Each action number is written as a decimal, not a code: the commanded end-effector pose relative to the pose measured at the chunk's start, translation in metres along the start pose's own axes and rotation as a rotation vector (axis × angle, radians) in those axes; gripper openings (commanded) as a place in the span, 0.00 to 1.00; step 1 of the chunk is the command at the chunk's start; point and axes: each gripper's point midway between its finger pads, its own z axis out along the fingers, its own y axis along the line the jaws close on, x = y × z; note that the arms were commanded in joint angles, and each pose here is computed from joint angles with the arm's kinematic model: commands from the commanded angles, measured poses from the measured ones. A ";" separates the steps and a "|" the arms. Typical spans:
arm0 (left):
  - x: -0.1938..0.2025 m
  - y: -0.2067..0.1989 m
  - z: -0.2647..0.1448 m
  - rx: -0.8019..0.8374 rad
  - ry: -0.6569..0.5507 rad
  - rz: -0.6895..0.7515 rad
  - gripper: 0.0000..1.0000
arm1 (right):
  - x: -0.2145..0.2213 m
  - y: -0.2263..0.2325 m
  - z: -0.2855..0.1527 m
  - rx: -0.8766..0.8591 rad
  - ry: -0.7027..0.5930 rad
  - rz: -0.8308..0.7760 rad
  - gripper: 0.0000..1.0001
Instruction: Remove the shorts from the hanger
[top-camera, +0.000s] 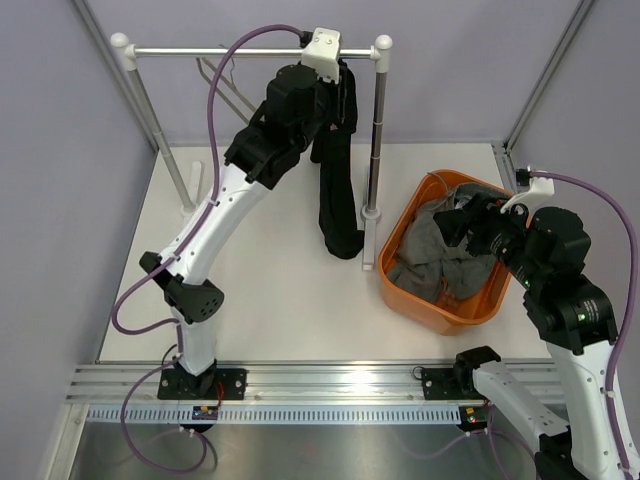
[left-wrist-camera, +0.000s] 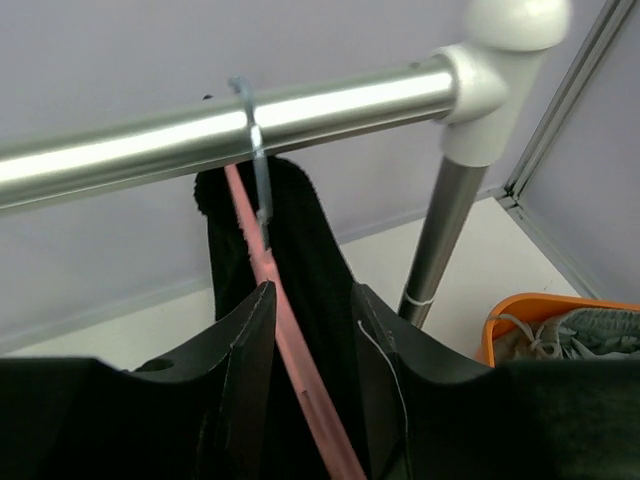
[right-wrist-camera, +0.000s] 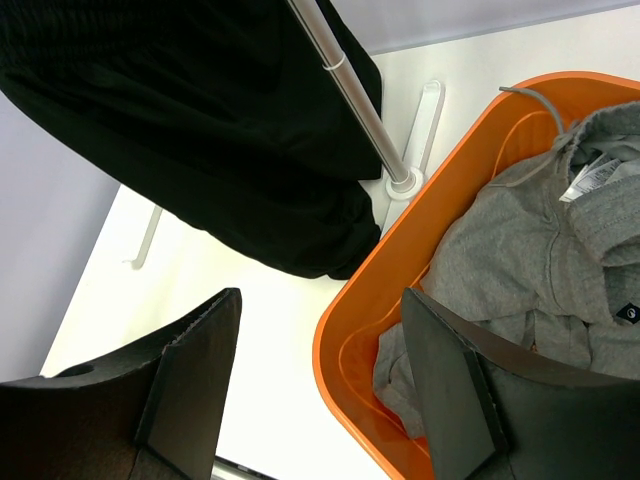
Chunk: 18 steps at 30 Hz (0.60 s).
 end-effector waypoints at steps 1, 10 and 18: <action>-0.009 0.005 -0.003 0.025 0.011 -0.082 0.38 | -0.013 0.003 -0.004 -0.004 -0.038 -0.020 0.74; 0.001 0.004 -0.001 0.079 0.058 -0.078 0.37 | -0.012 0.004 -0.001 -0.013 -0.035 -0.017 0.73; 0.009 -0.001 -0.001 0.111 0.087 -0.070 0.37 | -0.010 0.006 0.004 -0.026 -0.026 -0.008 0.73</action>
